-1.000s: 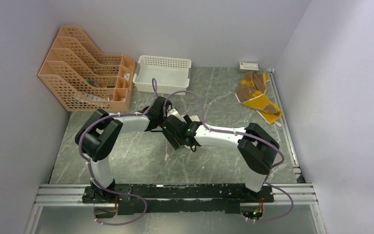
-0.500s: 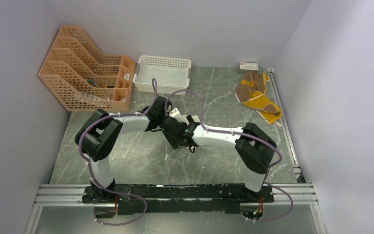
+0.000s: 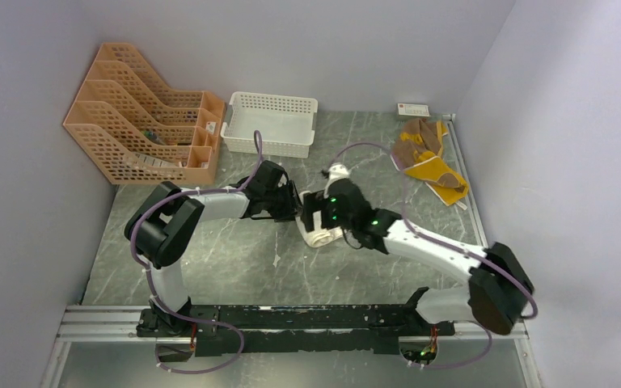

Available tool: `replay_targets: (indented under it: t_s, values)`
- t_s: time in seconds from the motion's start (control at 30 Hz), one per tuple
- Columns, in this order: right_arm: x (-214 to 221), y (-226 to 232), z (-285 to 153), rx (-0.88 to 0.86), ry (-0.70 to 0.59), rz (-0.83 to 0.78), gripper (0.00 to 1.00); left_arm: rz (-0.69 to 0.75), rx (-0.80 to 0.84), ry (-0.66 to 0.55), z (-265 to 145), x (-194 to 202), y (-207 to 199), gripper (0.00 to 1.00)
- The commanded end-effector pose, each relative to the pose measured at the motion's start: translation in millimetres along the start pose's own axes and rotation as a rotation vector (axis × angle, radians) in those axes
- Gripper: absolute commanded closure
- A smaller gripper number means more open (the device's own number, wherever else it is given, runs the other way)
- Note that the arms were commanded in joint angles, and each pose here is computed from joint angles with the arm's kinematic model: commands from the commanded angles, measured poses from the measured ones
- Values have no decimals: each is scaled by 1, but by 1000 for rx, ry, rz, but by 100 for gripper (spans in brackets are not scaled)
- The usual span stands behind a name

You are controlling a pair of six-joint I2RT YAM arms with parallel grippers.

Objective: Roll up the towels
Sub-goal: Roll the towel at the center of the board.

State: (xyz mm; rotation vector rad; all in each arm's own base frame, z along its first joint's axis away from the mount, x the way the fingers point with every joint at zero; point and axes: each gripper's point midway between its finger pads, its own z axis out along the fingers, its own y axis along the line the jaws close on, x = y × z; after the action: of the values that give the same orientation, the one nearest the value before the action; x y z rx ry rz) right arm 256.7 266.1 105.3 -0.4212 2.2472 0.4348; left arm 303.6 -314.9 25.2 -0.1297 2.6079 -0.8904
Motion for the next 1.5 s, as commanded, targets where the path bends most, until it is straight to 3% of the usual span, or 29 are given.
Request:
replay_targets:
  t_s: [0.0, 0.2, 0.43, 0.67, 0.97, 1.13, 1.23, 1.47]
  values:
    - [-37, -7, -16, -161, -143, 152, 11, 8, -32, 1, -4, 2, 6, 45]
    - [-12, -32, 6, -156, 40, 194, 27, 8, -29, 1, -5, 2, 6, 45]
    - [11, -26, 21, -245, 115, 278, 42, 9, -34, -5, -11, 3, 7, 45]
    - [23, -32, 34, -252, 142, 291, 49, 5, -40, 3, -16, 9, 12, 45]
    - [17, -23, 48, -313, 148, 277, 48, -7, -55, 15, -23, 21, 21, 45]
    - [14, -7, 48, -406, 168, 283, 69, -25, -73, 6, -41, 28, 29, 45]
    - [13, 0, 47, -433, 175, 285, 76, -52, -106, 6, -53, 30, 42, 45]
    - [4, 23, 47, -463, 183, 253, 83, -118, -145, 12, -66, 38, 74, 44]
